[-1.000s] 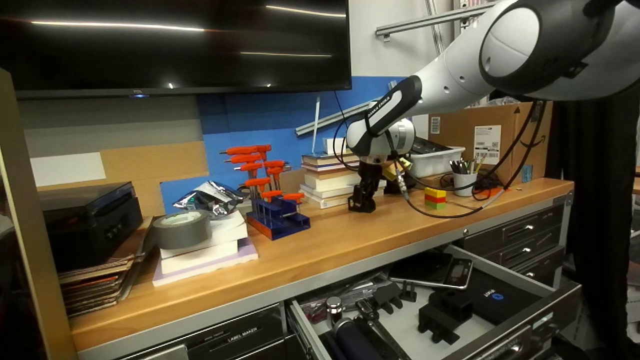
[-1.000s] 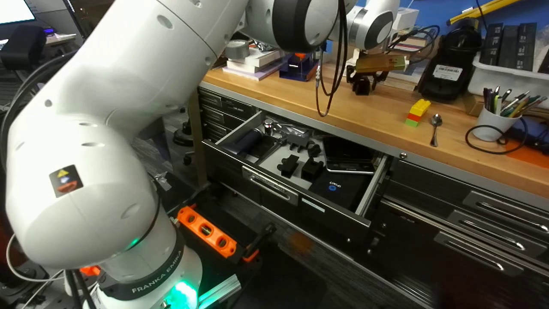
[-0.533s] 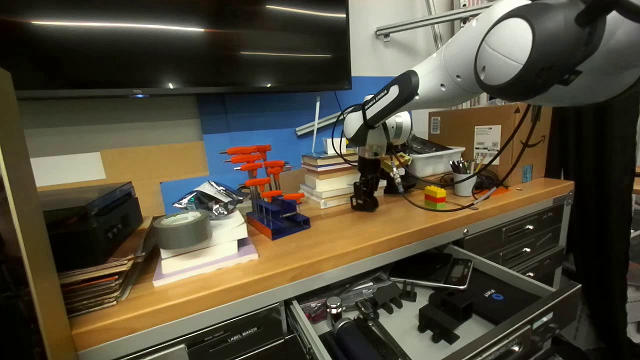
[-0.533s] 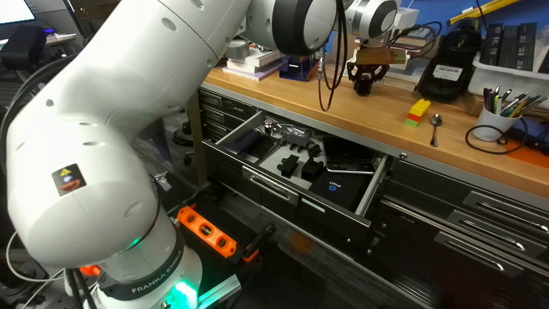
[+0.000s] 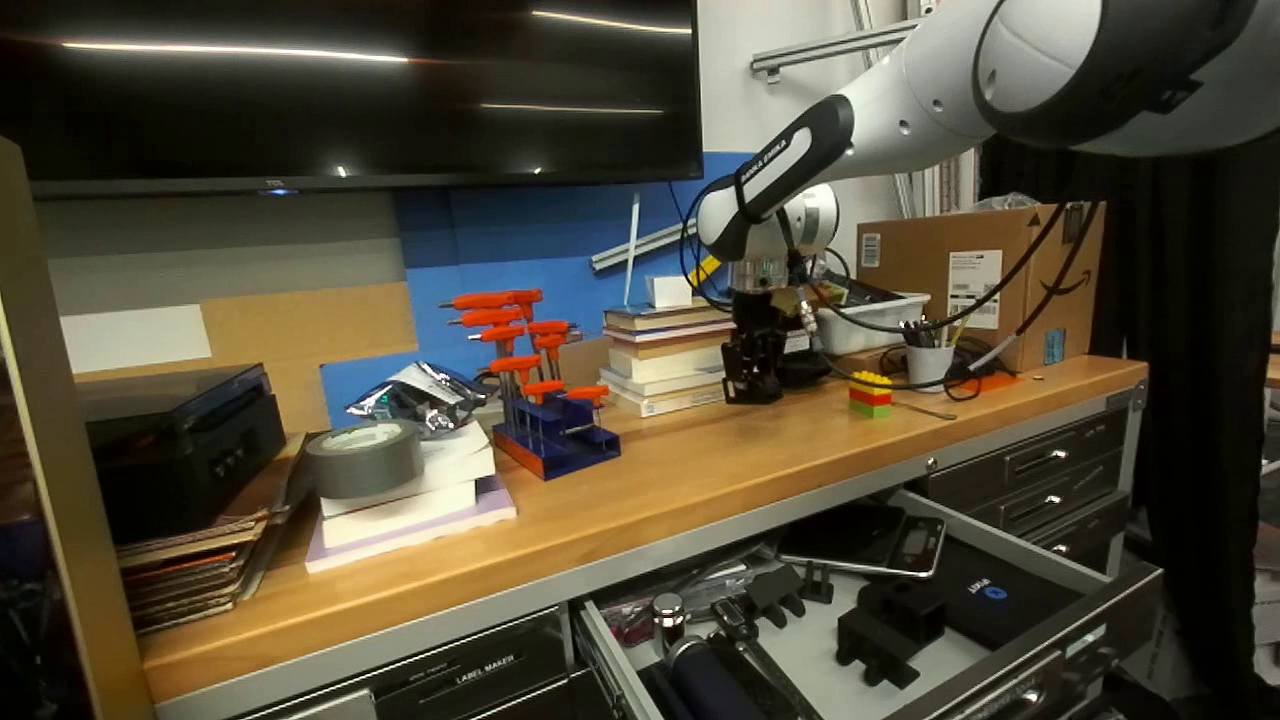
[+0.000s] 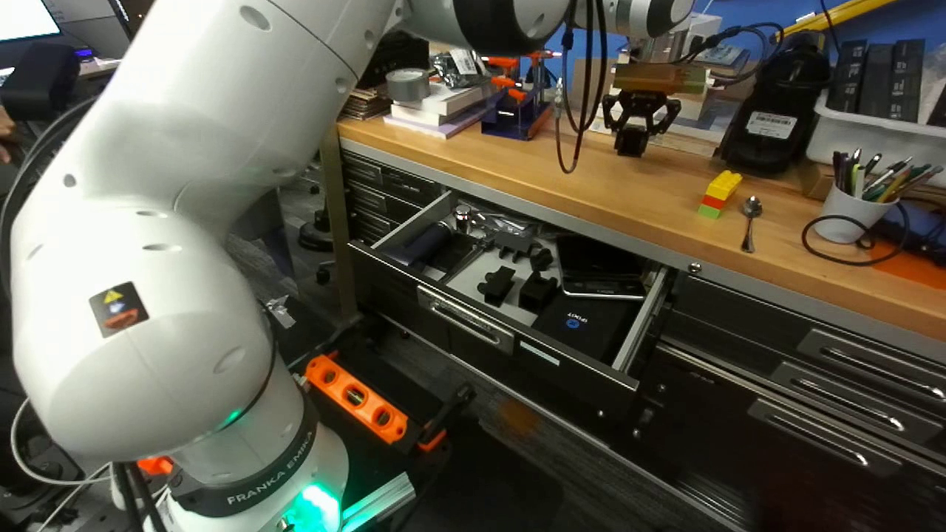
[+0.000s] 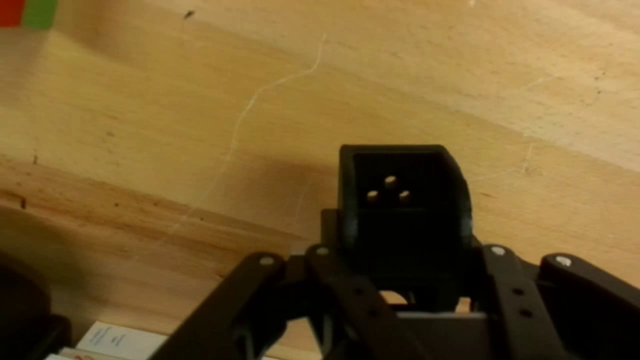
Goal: Put the black objects inside the open drawer
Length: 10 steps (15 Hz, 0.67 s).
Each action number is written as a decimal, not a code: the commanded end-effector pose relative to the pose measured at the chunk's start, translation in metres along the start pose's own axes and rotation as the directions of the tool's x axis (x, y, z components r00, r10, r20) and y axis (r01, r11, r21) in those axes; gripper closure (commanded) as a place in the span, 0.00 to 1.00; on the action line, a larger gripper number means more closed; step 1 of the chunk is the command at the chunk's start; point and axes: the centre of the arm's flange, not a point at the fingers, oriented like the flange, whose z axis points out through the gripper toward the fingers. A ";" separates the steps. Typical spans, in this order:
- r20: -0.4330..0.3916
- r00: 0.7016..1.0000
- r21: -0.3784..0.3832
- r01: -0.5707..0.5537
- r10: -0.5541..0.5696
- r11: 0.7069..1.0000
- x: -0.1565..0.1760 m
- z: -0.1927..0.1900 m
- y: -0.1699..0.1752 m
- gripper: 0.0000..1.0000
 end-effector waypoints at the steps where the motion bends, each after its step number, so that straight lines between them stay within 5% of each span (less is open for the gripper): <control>1: 0.046 0.996 0.045 -0.084 0.082 0.995 -0.056 -0.027 -0.031 0.74; 10: 0.144 0.965 0.111 -0.237 0.220 0.965 -0.134 -0.030 -0.109 0.74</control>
